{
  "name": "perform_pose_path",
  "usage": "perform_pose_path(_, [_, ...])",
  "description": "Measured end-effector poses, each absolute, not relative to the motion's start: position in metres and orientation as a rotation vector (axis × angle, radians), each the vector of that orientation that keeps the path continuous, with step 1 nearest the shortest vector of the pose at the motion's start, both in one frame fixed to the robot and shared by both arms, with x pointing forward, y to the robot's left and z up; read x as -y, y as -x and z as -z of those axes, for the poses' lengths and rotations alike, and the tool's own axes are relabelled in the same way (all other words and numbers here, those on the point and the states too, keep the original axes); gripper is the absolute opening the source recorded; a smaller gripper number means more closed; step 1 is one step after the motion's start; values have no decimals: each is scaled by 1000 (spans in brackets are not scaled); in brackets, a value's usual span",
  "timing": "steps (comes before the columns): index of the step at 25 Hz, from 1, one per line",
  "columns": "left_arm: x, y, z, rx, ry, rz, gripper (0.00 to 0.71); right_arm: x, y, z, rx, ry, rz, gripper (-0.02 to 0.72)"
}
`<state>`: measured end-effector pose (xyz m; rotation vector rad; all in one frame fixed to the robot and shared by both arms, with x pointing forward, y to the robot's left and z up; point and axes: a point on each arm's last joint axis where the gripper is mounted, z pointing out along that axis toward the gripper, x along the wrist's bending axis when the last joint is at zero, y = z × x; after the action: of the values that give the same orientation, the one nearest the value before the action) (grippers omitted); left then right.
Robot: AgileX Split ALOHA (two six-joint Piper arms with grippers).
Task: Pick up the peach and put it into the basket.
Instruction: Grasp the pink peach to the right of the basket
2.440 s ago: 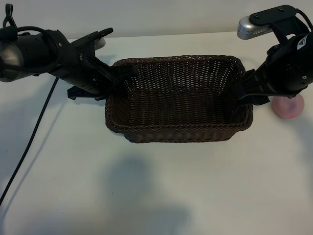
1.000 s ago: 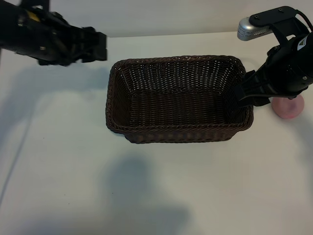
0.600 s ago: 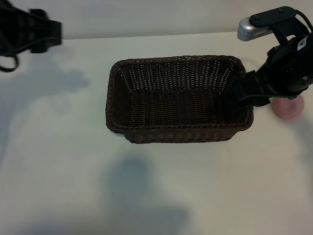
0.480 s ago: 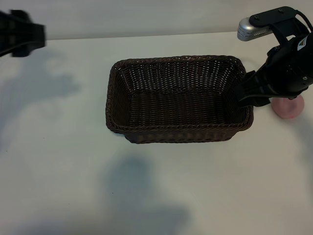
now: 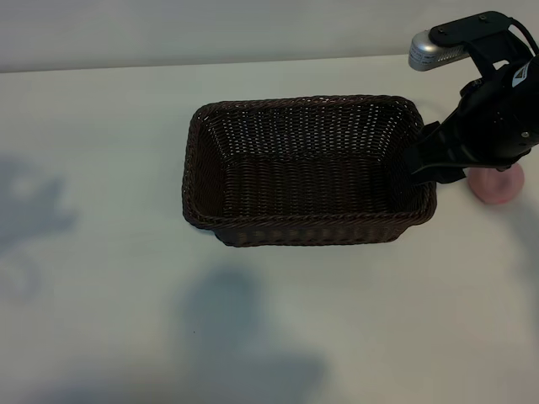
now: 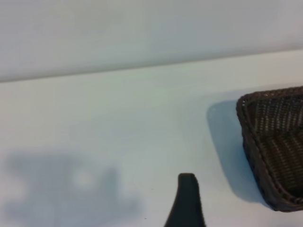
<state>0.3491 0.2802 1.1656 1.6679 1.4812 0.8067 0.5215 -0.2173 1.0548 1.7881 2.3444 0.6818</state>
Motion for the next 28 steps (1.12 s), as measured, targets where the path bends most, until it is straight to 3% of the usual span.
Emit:
perform_pose_path(10, [-306,-272,-1121,-1414,-1528,-888,596,217,-521,-1055,-2345,-1788,-681,559])
perform_pose_path(18, [-318,-221,-1087,-1355,-1577,-893,596,217,-521,-1055,-2345,-1788,-681,559])
perform_pose_path(28, [-311,-224,-1054,-1369,-1756,-791,596,217,-521,-1055,-2345,-1788,-681,559])
